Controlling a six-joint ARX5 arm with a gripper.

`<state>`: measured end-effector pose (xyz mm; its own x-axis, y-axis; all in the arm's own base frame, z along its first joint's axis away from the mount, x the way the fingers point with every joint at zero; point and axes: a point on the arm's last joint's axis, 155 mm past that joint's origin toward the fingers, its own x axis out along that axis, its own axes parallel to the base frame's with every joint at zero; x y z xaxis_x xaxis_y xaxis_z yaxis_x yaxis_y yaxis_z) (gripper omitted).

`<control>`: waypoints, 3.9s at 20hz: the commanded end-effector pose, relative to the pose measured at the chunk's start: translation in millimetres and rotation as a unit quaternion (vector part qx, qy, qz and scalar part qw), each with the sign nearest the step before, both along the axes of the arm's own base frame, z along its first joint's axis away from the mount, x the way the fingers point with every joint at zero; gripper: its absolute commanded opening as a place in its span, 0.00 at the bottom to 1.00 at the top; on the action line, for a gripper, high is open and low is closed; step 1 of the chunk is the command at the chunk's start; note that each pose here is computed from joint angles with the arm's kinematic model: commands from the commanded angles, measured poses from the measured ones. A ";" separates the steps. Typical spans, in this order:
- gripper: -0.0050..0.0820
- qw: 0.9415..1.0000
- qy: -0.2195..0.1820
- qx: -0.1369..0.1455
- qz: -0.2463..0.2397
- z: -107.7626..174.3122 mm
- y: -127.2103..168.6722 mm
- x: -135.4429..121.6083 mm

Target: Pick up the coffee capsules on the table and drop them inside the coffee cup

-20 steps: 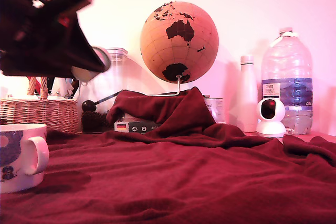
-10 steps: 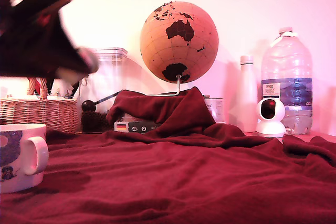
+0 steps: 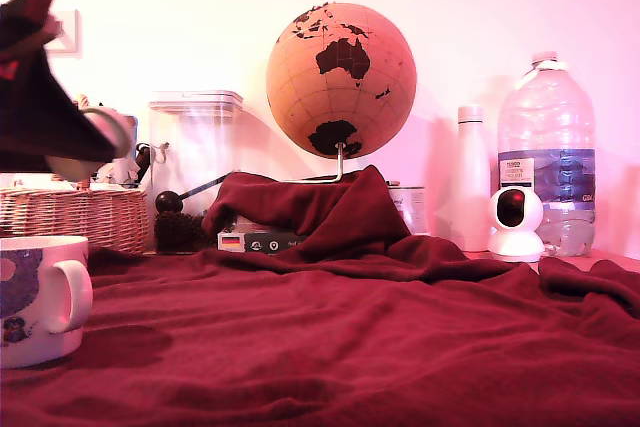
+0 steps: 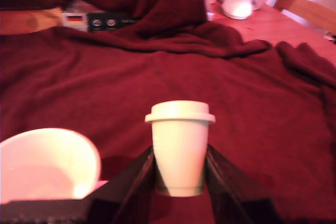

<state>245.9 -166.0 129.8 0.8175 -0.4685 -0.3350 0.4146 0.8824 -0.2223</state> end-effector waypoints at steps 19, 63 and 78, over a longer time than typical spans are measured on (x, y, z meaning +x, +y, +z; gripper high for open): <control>0.24 0.998 0.012 0.014 0.064 -8.8 69.0 19.1; 0.25 0.952 0.281 0.120 0.025 -44.3 66.1 50.4; 0.25 0.947 0.285 0.148 0.019 -51.6 71.2 48.8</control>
